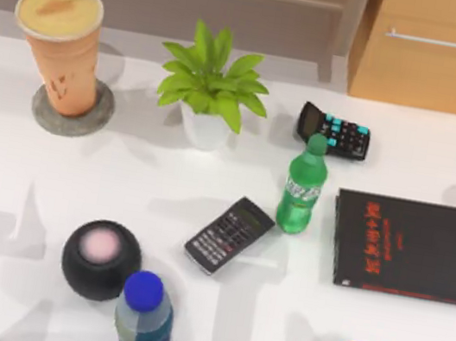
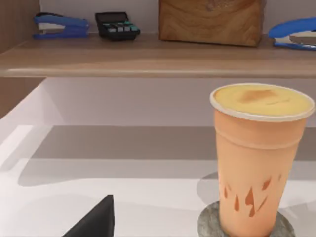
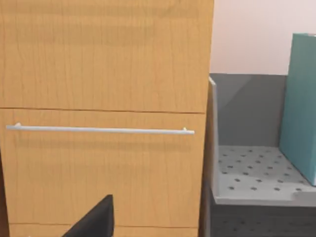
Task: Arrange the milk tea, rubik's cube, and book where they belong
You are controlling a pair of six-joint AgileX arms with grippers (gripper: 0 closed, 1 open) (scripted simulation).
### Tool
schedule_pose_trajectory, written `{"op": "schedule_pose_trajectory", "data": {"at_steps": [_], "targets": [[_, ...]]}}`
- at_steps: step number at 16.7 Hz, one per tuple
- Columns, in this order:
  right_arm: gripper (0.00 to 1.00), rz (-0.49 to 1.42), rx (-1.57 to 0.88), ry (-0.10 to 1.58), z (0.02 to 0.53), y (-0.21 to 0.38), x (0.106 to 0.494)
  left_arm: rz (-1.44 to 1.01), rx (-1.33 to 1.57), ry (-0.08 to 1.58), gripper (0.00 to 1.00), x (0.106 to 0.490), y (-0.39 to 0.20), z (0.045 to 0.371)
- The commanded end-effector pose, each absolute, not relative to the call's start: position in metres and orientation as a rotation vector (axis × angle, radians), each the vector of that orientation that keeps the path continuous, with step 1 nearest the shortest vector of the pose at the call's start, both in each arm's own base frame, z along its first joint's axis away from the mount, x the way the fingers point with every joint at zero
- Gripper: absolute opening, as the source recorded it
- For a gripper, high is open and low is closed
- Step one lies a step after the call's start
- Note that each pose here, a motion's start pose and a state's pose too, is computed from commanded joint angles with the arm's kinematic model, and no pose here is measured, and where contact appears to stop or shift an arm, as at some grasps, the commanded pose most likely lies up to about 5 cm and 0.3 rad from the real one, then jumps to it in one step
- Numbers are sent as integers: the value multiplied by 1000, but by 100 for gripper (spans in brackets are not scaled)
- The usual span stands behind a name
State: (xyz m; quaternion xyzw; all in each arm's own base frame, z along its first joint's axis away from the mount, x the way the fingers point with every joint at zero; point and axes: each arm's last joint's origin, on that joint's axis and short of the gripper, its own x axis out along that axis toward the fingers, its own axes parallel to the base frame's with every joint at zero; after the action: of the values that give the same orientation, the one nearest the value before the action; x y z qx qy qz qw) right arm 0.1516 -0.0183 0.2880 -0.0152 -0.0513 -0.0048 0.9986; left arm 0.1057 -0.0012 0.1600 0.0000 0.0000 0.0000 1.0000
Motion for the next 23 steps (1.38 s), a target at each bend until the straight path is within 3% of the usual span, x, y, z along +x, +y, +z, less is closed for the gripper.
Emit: {"op": "schedule_pose_trajectory", "data": {"at_steps": [5,9,12,16,23], "targets": [[100,-12,-40,-34,325,-61,259,0,0,0,100,106,-1,160],[100,-10,-28,23,302,-115,350,0,0,0,100,106,-1,160],[100,-9,-20,34,274,-153,397,0,0,0,100,106,-1,160],[100,-7,-21,13,252,-186,428,0,0,0,100,106,-1,160],[100,-5,-22,8,248,-189,433,0,0,0,100,106,-1,160]]}}
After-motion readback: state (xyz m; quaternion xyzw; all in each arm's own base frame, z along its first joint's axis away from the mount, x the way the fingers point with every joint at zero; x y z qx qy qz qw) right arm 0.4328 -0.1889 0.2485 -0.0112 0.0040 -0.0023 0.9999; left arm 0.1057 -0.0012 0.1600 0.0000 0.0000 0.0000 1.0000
